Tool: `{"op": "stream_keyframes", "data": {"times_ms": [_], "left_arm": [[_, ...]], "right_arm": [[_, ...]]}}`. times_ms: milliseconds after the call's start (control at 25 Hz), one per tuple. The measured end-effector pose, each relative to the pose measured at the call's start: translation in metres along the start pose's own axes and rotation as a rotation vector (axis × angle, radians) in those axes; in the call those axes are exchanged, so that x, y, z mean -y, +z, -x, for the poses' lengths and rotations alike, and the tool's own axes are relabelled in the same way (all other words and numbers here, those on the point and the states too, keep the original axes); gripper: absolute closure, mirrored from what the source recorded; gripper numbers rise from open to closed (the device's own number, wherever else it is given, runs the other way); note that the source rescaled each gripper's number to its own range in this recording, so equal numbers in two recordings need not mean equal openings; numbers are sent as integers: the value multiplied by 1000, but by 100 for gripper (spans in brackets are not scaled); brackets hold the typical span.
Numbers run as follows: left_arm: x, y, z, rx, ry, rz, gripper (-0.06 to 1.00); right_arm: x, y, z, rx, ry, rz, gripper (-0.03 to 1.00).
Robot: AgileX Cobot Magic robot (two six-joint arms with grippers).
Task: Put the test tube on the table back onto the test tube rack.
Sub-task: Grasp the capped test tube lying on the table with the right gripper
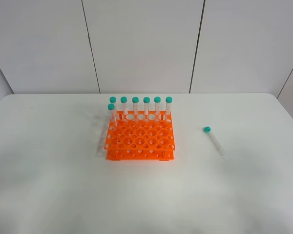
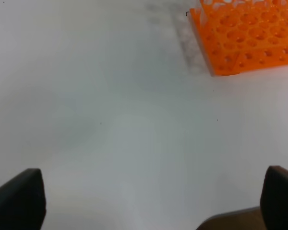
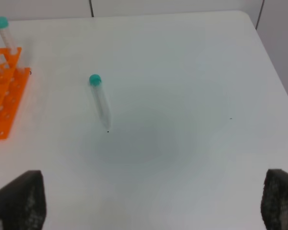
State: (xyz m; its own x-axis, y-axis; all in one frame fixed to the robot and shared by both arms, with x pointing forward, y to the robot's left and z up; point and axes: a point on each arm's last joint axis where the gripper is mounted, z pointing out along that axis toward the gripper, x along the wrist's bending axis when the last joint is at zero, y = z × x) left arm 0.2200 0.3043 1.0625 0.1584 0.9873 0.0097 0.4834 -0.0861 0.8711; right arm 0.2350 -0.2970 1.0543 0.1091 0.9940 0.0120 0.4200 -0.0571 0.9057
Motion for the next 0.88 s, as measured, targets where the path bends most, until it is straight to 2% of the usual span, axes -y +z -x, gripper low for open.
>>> {"op": "stream_keyframes", "data": {"times_ms": [880], "left_arm": [[0, 0, 0, 0, 0, 0, -5]], "right_arm": [[0, 0, 0, 0, 0, 0, -3]]}}
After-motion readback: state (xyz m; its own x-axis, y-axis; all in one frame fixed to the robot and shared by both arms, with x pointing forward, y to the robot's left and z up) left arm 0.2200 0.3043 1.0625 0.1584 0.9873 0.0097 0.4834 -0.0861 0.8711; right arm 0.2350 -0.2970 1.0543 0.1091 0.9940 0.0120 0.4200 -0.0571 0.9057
